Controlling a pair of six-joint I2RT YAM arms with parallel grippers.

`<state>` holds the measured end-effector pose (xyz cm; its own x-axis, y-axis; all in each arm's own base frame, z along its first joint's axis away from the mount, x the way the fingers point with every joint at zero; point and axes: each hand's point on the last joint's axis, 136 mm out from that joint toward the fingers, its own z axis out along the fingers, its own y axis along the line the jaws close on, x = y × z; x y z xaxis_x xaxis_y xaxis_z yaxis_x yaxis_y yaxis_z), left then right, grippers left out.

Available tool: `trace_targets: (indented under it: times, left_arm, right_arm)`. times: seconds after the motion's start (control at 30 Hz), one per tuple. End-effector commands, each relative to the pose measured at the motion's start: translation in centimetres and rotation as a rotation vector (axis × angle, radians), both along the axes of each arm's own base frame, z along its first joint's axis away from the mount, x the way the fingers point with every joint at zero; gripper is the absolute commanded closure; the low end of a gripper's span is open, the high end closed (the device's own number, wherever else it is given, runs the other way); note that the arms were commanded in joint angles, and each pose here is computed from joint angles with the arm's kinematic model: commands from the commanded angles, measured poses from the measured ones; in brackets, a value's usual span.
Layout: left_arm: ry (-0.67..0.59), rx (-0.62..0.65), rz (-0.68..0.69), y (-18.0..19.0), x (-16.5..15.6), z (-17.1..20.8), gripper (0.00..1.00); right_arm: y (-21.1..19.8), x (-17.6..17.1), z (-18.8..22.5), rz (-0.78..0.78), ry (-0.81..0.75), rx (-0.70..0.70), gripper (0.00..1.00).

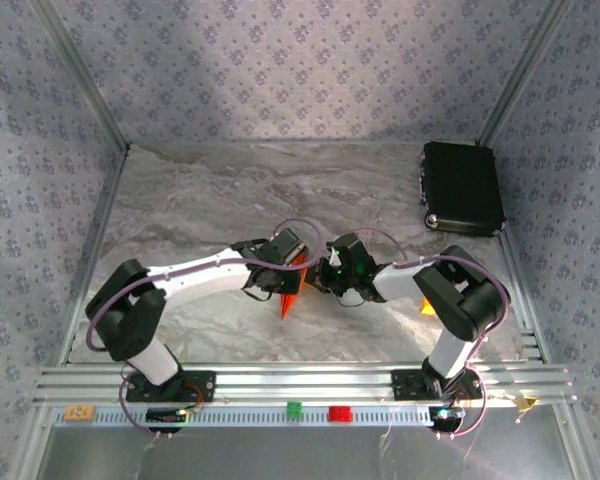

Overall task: Fold a paper plane with a square sheet of paper (pick it up from the middle)
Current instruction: Turn over a paper plane at the center of the table.

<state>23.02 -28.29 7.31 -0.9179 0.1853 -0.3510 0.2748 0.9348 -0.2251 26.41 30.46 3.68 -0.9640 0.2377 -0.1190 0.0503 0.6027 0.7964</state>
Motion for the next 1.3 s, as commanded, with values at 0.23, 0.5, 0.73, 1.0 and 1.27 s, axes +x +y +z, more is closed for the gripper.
trace_targets:
  times: [0.23, 0.5, 0.73, 1.0, 1.27]
  left_arm:
    - [-0.027, -0.010, -0.010, 0.2, -0.1, 0.6, 0.65]
    - [0.006, 0.021, 0.004, 0.4, -0.2, -0.8, 0.59]
    - [-0.001, 0.035, 0.005, 0.9, -0.3, -1.0, 0.55]
    - [-0.002, 0.061, 0.012, 1.5, -0.3, -1.5, 0.54]
    - [0.031, 0.057, 0.002, 1.1, -0.7, -2.5, 0.58]
  right_arm:
    - [0.2, 0.2, 0.6, -0.002, -0.006, 0.007, 0.96]
    - [0.2, 0.2, 0.6, 0.001, -0.008, 0.007, 0.96]
    - [0.2, 0.1, 0.6, 0.002, -0.008, 0.008, 0.96]
    - [0.2, 0.1, 0.7, 0.002, -0.011, 0.009, 0.96]
    - [0.2, 0.2, 0.7, 0.002, -0.010, 0.010, 0.96]
